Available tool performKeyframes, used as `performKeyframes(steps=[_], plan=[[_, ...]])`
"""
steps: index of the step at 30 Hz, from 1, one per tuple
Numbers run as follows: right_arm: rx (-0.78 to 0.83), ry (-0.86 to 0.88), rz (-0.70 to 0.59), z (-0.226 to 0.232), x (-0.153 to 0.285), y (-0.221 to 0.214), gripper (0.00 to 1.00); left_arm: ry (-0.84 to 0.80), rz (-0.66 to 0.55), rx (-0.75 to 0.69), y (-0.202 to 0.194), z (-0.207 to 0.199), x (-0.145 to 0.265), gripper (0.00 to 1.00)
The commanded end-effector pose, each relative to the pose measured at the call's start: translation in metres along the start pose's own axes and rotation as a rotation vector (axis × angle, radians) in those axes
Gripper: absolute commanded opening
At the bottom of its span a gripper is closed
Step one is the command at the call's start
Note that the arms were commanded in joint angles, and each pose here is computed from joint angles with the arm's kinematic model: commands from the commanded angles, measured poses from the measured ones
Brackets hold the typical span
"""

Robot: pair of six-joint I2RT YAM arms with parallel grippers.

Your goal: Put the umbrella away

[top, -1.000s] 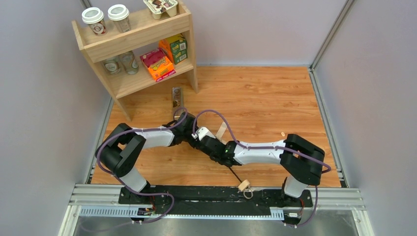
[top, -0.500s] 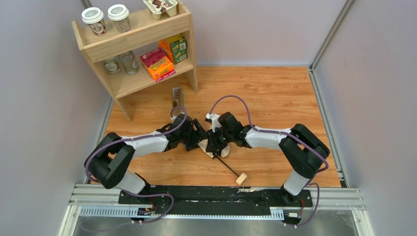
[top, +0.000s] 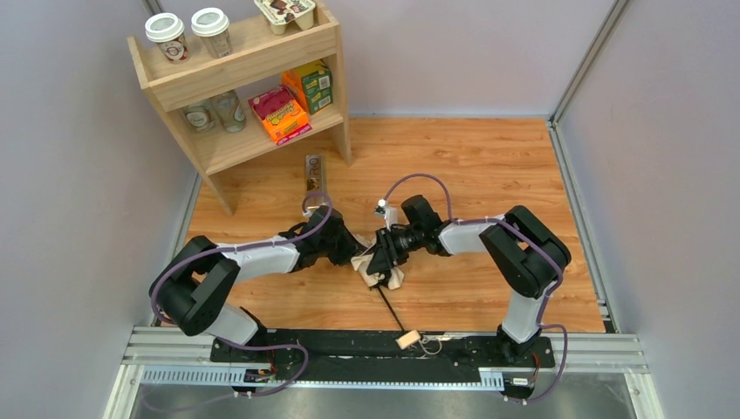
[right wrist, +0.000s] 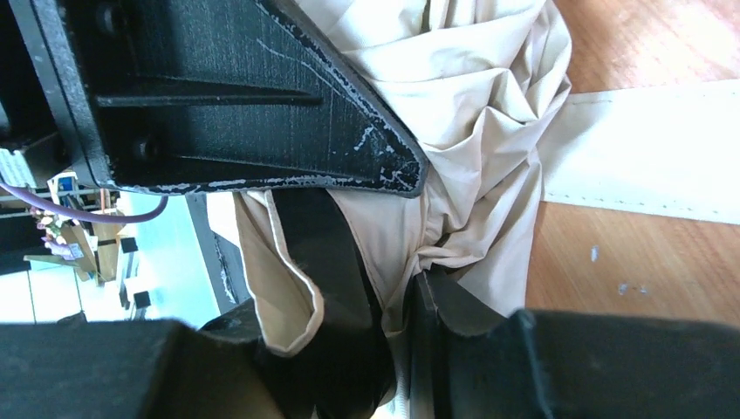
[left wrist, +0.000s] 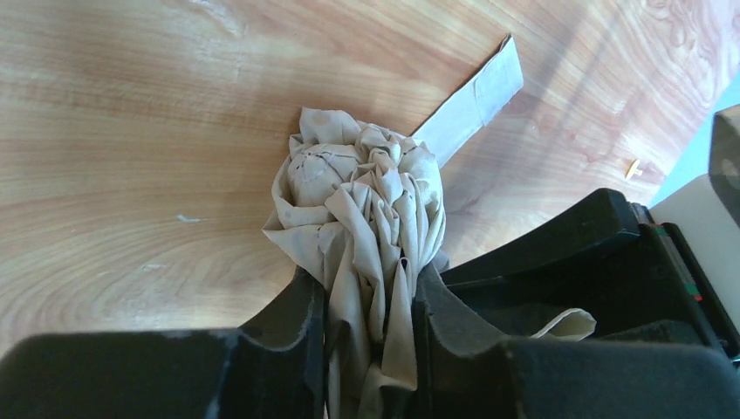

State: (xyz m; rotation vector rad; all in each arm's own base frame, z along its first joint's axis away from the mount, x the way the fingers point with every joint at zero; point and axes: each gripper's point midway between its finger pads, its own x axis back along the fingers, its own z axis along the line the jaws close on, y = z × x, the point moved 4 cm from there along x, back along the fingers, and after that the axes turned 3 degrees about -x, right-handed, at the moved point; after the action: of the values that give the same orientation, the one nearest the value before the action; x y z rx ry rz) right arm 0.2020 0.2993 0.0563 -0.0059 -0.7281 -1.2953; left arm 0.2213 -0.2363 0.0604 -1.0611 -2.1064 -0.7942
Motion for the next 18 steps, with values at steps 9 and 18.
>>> performKeyframes(steps=[9,18], plan=[[0.035,-0.287,0.009,0.01,0.024,0.0,0.5,0.166,0.104,0.024,-0.026,0.053,-0.017,0.0],[0.337,-0.499,-0.159,0.063,0.053,0.028,0.95,0.184,0.142,0.103,-0.031,0.05,-0.015,0.0]])
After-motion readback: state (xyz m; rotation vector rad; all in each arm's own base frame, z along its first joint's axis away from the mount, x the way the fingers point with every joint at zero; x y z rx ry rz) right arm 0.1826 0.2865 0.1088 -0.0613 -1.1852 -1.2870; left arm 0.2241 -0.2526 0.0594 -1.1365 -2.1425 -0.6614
